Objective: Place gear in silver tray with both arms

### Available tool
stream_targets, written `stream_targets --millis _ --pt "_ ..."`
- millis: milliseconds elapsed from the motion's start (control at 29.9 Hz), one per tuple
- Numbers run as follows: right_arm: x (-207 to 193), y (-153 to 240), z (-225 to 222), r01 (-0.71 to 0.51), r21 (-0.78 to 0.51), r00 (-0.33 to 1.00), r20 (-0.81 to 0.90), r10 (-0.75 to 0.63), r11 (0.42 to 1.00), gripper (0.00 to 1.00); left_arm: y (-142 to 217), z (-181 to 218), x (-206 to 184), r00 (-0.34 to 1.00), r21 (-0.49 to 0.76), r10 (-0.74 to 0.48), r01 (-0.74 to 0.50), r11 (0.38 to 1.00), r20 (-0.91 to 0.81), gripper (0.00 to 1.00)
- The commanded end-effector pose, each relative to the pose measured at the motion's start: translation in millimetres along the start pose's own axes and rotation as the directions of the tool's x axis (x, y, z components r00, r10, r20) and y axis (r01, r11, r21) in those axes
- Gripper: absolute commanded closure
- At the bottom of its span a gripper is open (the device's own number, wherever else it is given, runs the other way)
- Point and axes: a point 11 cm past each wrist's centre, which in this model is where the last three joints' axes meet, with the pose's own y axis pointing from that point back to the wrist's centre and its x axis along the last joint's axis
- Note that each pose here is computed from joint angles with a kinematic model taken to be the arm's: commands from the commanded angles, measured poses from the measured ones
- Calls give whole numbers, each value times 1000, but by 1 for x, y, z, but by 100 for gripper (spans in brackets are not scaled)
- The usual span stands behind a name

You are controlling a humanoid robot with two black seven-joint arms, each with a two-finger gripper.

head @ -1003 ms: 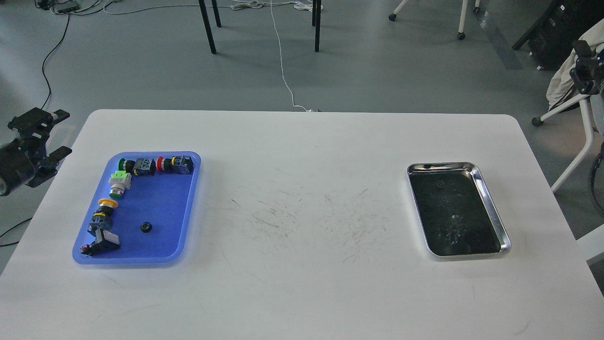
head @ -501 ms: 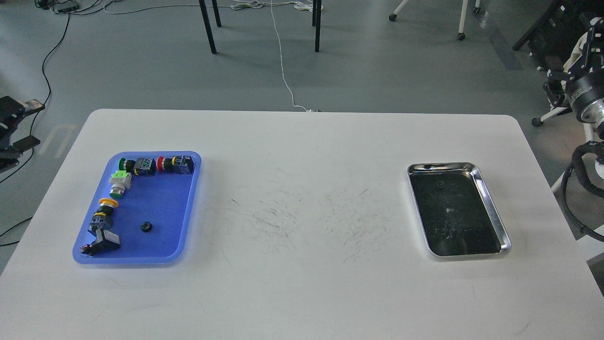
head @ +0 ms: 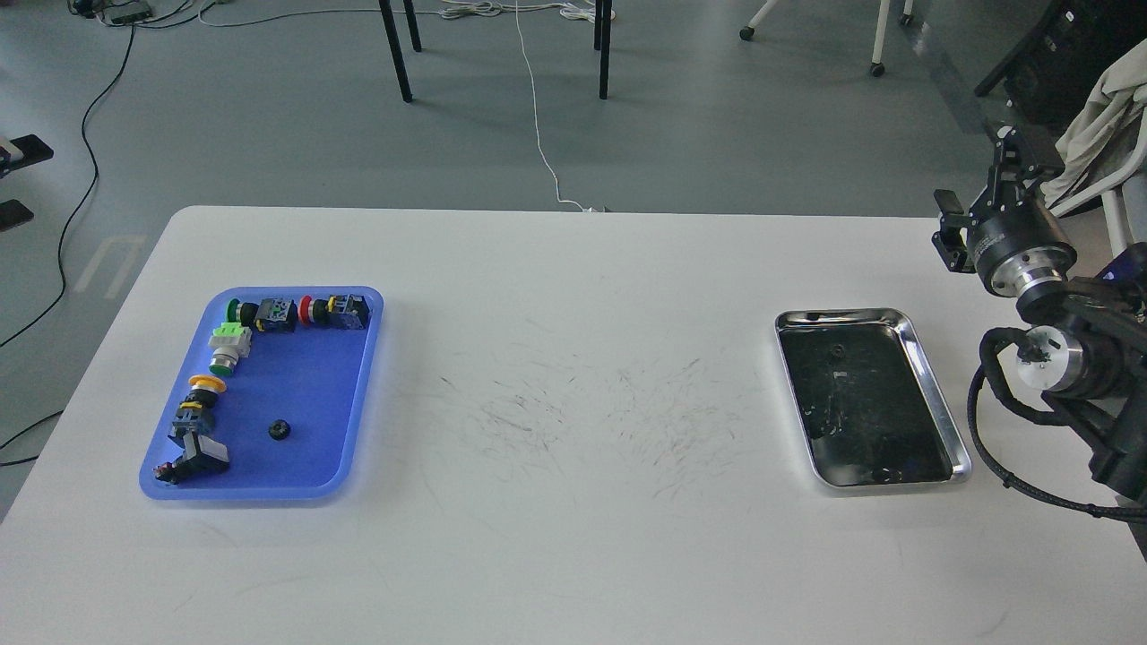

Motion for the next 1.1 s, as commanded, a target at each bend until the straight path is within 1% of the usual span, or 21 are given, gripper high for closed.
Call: stream_targets --millis 0,33,100,234,334,568,602,702,769,969,1069 --pt "-2 0 1 2 -2 1000 4 -2 1000 4 0 1 -2 1000 3 -11 11 1000 14 3" --pt "-17 -2 12 23 -23 999 28 -23 999 4 -2 11 -21 984 27 -120 117 993 133 4" --pt "-21 -1 17 27 -31 999 35 -26 999 4 5 13 -27 961 65 -174 163 984 214 4" --pt "-22 -1 18 30 -32 999 37 -28 999 4 5 19 -44 914 100 -262 243 965 310 6" --pt "-22 -1 18 29 -32 999 35 -28 999 4 12 17 -43 882 133 -263 229 964 392 8" --pt "-22 -1 18 29 -32 999 35 -28 999 4 12 17 -43 882 133 -263 228 964 392 8" --pt "-17 1 21 17 -38 999 30 -16 999 3 11 17 -44 845 137 -240 199 970 478 9" --pt "-17 1 22 16 -40 999 30 -15 999 3 6 17 -51 872 106 -229 203 973 432 8" --pt "-17 1 21 18 -39 999 29 -16 999 3 8 9 -57 877 123 -250 218 968 410 8" --pt "-16 2 23 16 -44 1000 26 -15 999 3 5 18 -60 865 98 -240 220 971 440 8" --pt "-17 2 24 18 -47 1000 23 -17 999 3 0 25 -73 847 76 -262 257 964 462 8"
